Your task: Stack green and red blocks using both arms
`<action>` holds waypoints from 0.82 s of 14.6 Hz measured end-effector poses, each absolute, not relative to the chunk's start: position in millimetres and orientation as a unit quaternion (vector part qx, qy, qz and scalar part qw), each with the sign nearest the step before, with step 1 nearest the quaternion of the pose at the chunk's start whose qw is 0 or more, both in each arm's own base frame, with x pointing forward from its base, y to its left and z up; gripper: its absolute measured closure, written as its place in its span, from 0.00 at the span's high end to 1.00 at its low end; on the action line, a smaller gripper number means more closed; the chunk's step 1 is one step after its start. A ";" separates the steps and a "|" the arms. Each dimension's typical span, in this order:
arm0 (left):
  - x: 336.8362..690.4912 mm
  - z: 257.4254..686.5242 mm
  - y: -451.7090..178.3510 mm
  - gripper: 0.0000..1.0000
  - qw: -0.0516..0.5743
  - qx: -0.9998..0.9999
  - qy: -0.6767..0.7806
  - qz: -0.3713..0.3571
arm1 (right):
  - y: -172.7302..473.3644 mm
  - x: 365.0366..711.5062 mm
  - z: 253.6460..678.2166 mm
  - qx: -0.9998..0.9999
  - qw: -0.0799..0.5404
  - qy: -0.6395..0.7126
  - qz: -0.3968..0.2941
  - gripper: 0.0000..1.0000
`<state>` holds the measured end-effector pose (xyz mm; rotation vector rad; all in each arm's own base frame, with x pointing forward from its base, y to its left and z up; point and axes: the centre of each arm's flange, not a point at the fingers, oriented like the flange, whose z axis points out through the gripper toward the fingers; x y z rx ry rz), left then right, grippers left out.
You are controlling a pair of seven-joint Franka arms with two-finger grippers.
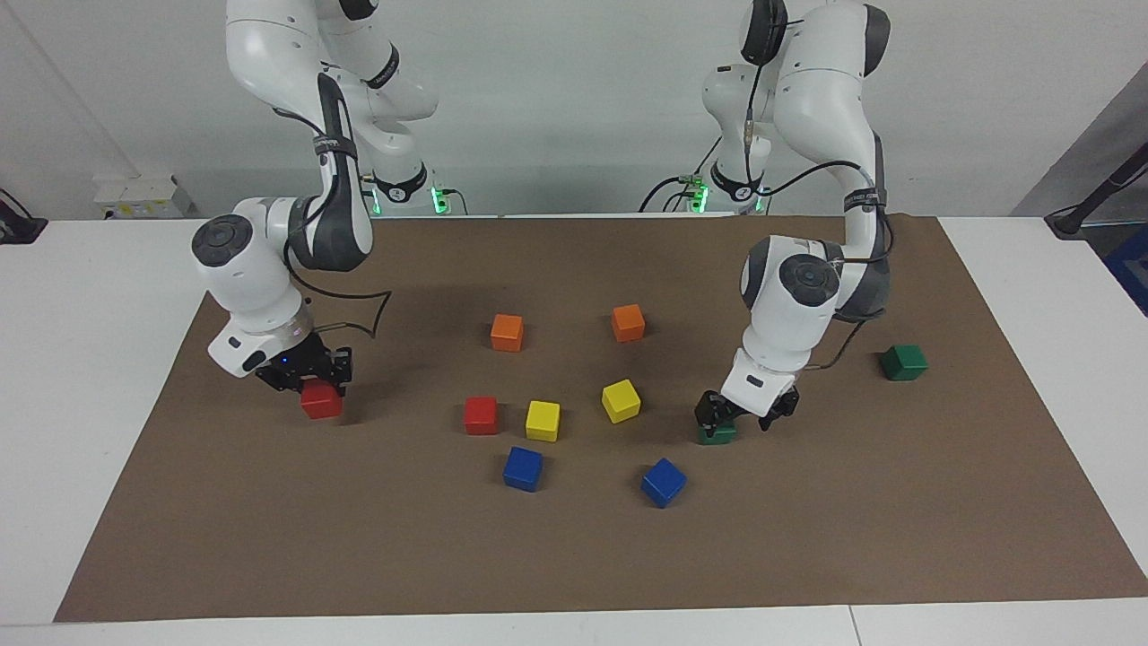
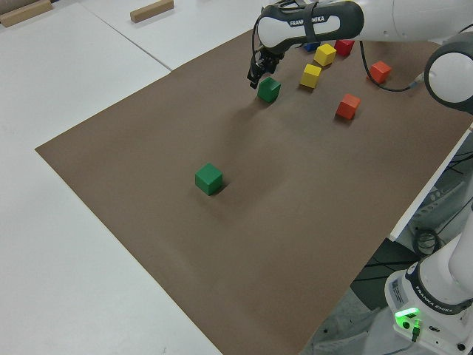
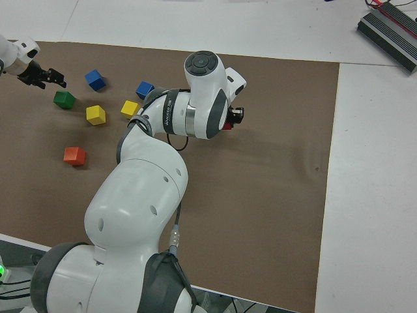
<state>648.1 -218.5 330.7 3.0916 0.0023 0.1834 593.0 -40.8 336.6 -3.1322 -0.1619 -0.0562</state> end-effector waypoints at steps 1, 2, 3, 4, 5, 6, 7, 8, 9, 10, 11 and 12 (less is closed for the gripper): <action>644.8 324.9 -220.8 1.00 0.023 0.998 -0.002 0.059 | -43.8 590.1 332.5 -0.999 0.003 -0.049 -0.014 0.54; 641.9 320.1 -223.3 1.00 0.023 0.998 -0.005 0.061 | -46.8 587.8 329.3 -0.999 0.003 -0.047 -0.011 0.54; 639.4 316.4 -225.7 1.00 0.024 0.998 -0.007 0.062 | -50.7 586.0 327.1 -0.999 0.003 -0.046 -0.008 0.54; 637.9 314.3 -227.2 1.00 0.025 0.998 -0.008 0.063 | -54.0 584.7 325.7 -0.999 0.004 -0.046 -0.007 0.54; 637.8 313.9 -227.6 1.00 0.026 0.997 -0.009 0.065 | -56.0 583.9 324.9 -0.999 0.004 -0.046 -0.006 0.54; 638.2 314.2 -227.3 1.00 0.026 0.997 -0.009 0.067 | -56.4 583.3 324.3 -0.999 0.004 -0.046 -0.005 0.54; 638.7 314.5 -227.2 1.00 0.027 0.997 -0.009 0.069 | -56.3 582.7 323.5 -0.999 0.004 -0.046 -0.004 0.54; 639.1 314.9 -227.1 1.00 0.027 0.997 -0.009 0.071 | -56.4 582.3 322.7 -0.999 0.004 -0.046 -0.005 0.54; 639.4 315.2 -227.1 0.93 0.028 0.997 -0.009 0.073 | -56.4 582.1 321.5 -0.999 0.003 -0.046 -0.009 0.54; 639.4 315.1 -227.1 0.81 0.028 0.997 -0.010 0.074 | -56.6 581.2 319.0 -0.999 0.002 -0.046 -0.013 0.54; 639.4 314.9 -227.0 0.80 0.026 0.997 -0.012 0.074 | -56.6 580.0 316.5 -0.999 0.002 -0.045 -0.016 0.54; 639.1 314.1 -226.7 0.79 0.020 0.997 -0.017 0.076 | -56.6 578.7 314.2 -0.999 0.002 -0.045 -0.017 0.54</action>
